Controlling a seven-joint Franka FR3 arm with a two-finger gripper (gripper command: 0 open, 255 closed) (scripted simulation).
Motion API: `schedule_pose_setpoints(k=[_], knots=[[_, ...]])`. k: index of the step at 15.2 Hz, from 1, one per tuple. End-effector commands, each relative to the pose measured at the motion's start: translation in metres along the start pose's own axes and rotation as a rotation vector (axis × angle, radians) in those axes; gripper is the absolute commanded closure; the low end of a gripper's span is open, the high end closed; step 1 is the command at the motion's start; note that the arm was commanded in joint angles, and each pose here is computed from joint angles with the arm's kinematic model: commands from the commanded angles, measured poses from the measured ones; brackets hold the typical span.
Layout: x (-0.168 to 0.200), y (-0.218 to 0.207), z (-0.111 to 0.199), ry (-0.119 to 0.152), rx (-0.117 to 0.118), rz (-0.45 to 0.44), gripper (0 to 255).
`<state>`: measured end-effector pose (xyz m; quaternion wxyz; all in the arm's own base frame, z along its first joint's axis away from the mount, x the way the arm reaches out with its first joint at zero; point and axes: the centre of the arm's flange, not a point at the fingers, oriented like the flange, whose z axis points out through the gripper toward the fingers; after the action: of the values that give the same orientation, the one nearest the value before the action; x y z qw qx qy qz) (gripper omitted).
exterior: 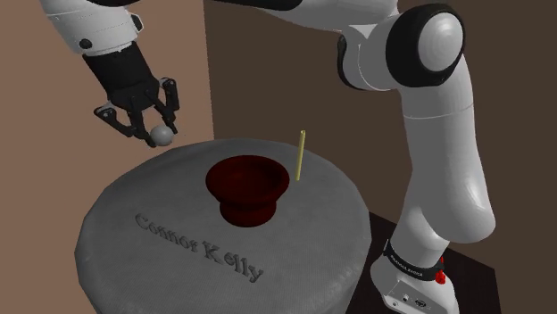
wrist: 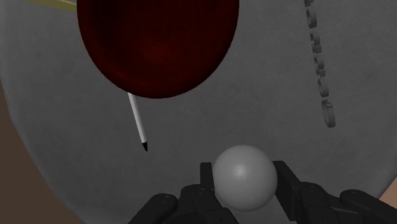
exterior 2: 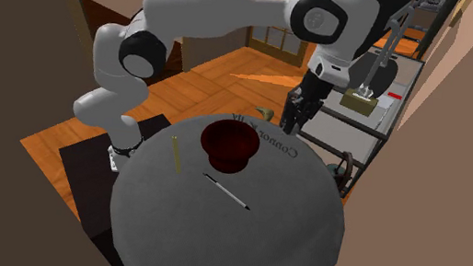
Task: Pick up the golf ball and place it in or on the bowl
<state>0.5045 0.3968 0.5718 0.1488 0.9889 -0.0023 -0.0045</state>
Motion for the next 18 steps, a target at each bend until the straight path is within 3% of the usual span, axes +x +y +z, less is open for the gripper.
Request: schedule_pose_setpoints(k=[1,14,18], knots=[[0.000,0.002,-0.006,0.000,0.000,0.000,255],[-0.131,0.110,0.025,0.000,0.000,0.000,255],[-0.131,0.104,0.045,0.000,0.000,0.000,255]])
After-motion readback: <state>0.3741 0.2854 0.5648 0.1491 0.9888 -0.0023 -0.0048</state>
